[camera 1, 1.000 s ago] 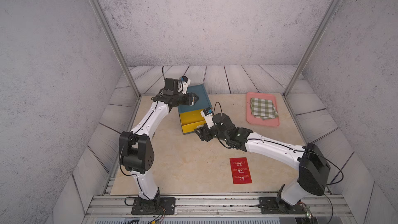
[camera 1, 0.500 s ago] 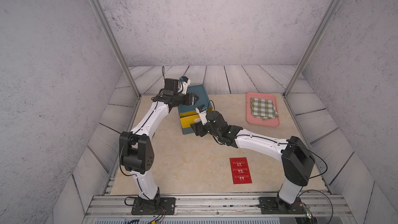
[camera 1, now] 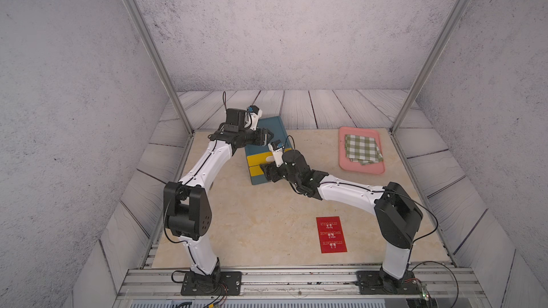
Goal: Take the postcards out of the drawer
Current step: Close the drawer in the storage box.
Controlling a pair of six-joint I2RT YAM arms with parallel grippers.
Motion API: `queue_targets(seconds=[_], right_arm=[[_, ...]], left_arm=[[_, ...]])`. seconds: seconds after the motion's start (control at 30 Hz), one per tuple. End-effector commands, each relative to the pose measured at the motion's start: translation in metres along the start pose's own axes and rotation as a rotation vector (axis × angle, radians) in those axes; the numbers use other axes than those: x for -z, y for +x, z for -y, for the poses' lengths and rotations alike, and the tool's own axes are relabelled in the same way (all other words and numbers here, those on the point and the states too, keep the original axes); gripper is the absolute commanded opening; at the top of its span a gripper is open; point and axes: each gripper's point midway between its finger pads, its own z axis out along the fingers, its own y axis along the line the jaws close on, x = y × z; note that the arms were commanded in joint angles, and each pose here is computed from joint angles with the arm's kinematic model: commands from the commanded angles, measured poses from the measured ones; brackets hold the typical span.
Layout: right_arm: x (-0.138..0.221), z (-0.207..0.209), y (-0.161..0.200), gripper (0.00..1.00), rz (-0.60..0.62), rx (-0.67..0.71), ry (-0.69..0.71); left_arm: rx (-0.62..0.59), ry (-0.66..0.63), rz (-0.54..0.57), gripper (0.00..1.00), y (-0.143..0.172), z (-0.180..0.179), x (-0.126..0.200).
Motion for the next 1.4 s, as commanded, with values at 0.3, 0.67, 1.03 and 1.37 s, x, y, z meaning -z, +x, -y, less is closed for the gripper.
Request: queue_targets(seconds=[0.3, 0.67, 1.03, 1.37], right_arm=[[-0.004, -0.006, -0.001, 0.78, 0.015, -0.003, -0.046], [0.015, -0.009, 0.028, 0.8, -0.03, 0.03, 0.035], [0.005, 0.02, 0.046, 0.8, -0.001, 0.027, 0.204], [-0.016, 0.024, 0.049, 0.79, 0.033, 0.002, 0.233]], left_arm=[[0.063, -0.014, -0.12, 0.68, 0.038, -0.008, -0.002], [0.06, -0.008, -0.104, 0.68, 0.027, -0.009, -0.001], [0.083, -0.01, -0.128, 0.68, 0.043, -0.015, -0.009], [0.088, -0.002, -0.133, 0.68, 0.046, -0.014, -0.011]])
